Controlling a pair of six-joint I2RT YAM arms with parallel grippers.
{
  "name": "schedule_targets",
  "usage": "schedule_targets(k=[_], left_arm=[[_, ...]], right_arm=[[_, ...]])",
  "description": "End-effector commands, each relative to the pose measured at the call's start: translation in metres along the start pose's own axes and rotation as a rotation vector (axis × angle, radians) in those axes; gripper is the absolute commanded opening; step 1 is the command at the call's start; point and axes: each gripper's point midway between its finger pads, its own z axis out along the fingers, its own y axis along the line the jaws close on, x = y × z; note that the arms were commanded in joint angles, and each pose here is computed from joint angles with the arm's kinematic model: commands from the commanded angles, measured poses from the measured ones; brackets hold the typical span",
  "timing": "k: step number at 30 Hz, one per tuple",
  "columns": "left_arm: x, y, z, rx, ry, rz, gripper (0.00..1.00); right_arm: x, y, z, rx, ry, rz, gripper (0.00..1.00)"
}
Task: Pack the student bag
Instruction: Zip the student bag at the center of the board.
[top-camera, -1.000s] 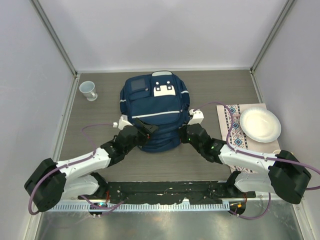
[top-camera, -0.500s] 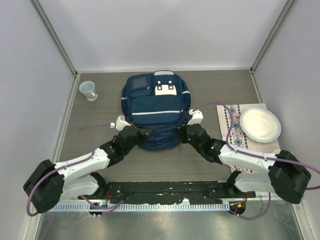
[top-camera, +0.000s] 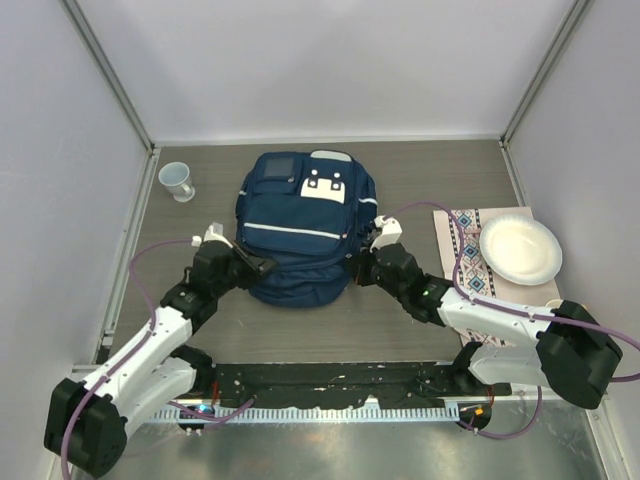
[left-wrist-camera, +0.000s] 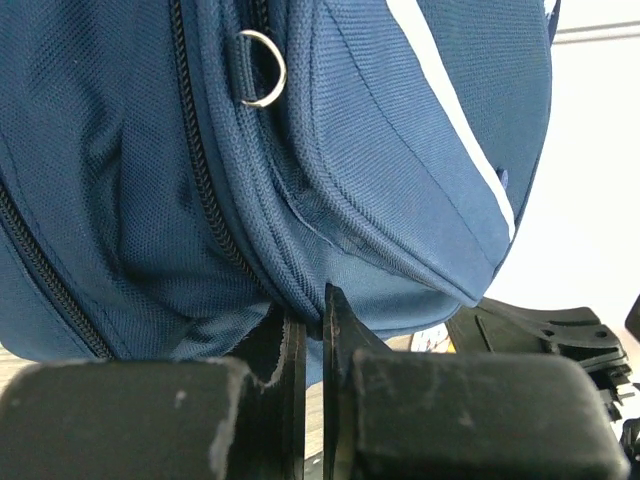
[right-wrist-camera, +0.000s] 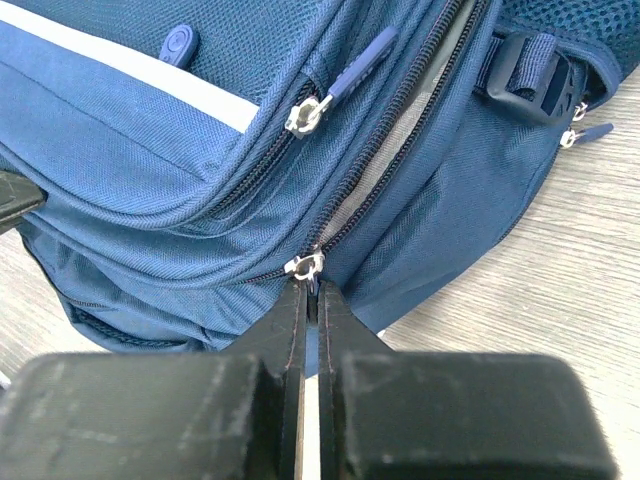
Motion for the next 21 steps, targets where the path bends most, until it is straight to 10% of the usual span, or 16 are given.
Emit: schedule_targets(k=[1,3,7,10,21], left_arm=[[-0.032,0.022,-0.010,-0.127,-0.066,0.187,0.00],[-0.039,0.011,-0.010,-0.094,-0.092,0.185,0.04],[-0.037,-0.013,-0.008,0.000,-0.081,0.098,0.54],[-0.032,-0.027,-0.004,0.086,-0.058,-0.024,0.73],[-0.009,-0.047,-0.018,0.134,-0.066,-0.119,0.97]], right_arm=[[-0.041,-0.037,-0.001,0.169,-0.129,-0.015,0.01],[-0.039,-0.036,-0.002,0.152,-0.121,-0.013,0.01],[-0.031,-0.033,-0.002,0.121,-0.114,0.016,0.01],[-0.025,-0.031,0.000,0.106,-0.094,0.028,0.01],[-0.026,-0.034,-0.005,0.112,-0.112,0.035,0.01]])
